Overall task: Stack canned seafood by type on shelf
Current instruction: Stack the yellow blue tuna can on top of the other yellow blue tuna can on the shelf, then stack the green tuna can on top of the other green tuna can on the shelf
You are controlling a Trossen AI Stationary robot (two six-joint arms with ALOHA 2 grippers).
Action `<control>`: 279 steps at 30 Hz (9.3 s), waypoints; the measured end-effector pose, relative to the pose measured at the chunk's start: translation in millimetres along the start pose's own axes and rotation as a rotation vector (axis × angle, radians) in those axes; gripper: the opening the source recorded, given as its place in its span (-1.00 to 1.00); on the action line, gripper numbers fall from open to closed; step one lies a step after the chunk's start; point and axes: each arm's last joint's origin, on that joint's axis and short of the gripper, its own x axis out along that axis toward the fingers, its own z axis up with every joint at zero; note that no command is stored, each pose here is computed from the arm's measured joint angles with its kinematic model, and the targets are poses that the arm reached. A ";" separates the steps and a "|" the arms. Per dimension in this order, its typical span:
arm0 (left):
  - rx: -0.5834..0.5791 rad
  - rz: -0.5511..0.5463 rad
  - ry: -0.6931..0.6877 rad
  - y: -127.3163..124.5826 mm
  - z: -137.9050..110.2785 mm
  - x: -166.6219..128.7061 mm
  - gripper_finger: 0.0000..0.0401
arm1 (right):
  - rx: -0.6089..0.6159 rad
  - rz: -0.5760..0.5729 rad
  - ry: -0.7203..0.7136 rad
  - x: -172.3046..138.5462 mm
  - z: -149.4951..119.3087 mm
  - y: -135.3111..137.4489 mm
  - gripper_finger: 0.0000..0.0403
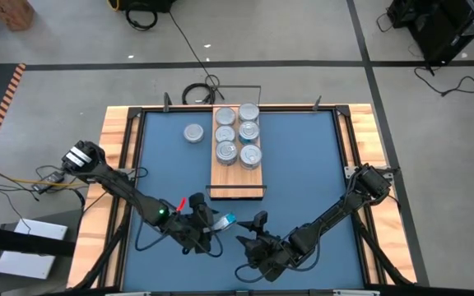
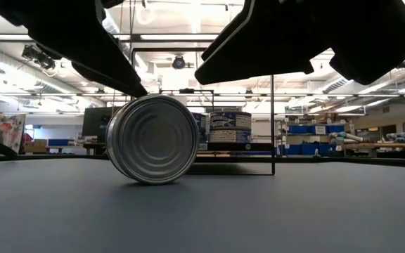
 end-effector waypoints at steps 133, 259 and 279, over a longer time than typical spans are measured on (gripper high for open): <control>0.680 0.571 0.015 233.4 59.0 -53.1 -0.30 | 0.028 0.016 0.010 -3.6 -2.1 2.6 0.24; 0.214 0.212 -0.436 235.8 -7.4 -101.2 -1.00 | 0.457 0.382 -0.156 10.0 -66.9 -71.1 -1.00; 0.212 0.210 -0.376 235.8 -12.4 -98.5 -1.00 | 0.444 0.300 -0.335 -51.1 -61.1 -137.5 -0.99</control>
